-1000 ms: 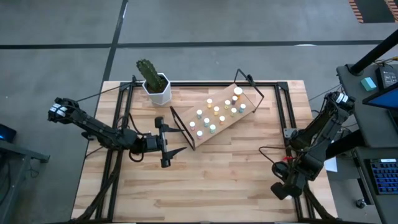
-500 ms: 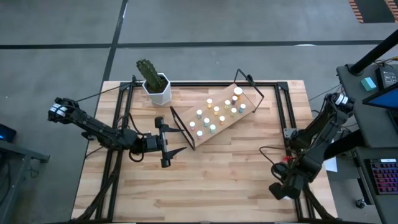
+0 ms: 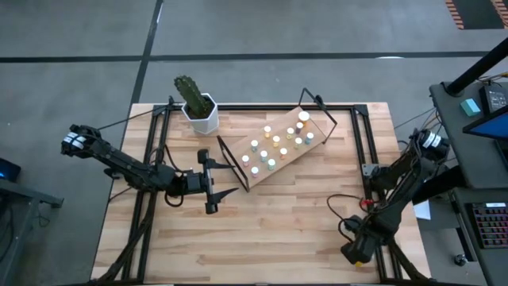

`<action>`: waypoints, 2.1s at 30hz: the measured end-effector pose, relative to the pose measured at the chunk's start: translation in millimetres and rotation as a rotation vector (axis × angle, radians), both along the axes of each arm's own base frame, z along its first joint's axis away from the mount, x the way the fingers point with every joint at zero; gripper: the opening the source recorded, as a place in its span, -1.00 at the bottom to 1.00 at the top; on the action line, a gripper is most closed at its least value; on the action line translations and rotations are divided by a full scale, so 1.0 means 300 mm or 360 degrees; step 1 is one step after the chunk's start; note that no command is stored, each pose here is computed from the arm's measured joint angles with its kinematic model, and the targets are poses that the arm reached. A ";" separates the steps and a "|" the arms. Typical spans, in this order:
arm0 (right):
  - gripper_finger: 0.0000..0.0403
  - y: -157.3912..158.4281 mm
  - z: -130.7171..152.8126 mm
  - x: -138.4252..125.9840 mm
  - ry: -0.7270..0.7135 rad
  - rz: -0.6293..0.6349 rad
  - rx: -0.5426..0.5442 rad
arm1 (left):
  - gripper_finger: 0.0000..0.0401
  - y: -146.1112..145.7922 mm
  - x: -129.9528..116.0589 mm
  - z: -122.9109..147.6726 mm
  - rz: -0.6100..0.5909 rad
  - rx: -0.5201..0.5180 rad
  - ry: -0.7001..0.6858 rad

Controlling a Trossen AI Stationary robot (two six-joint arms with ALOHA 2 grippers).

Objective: Pick and place medicine bottles onto shelf by color
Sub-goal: Put the orange pill bottle on the shelf aligned with the other orange pill bottle

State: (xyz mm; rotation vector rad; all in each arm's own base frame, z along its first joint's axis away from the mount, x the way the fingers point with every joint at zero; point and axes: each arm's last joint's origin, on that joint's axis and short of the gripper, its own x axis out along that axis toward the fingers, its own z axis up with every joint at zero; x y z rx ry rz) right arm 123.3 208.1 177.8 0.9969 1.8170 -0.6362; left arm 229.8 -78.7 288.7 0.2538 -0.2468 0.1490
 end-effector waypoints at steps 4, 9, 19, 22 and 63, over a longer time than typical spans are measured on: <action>0.15 0.009 -0.010 0.004 0.0018 0.0009 -0.0014 | 0.40 0.000 0.000 0.000 0.0001 -0.0001 0.0000; 0.11 0.008 0.001 0.003 -0.0038 0.0154 0.0026 | 0.40 0.000 0.000 0.000 0.0003 -0.0001 0.0000; 0.11 0.015 0.072 -0.007 -0.0529 0.0870 0.0035 | 0.40 0.000 0.000 0.000 0.0003 -0.0002 0.0000; 0.11 0.046 0.064 -0.008 -0.0622 0.1168 0.0115 | 0.40 0.000 0.000 0.000 0.0003 -0.0001 0.0001; -0.13 -0.077 0.271 0.396 -0.1409 0.1702 -0.1225 | 0.40 -0.006 0.004 -0.017 -0.0032 -0.0077 0.0026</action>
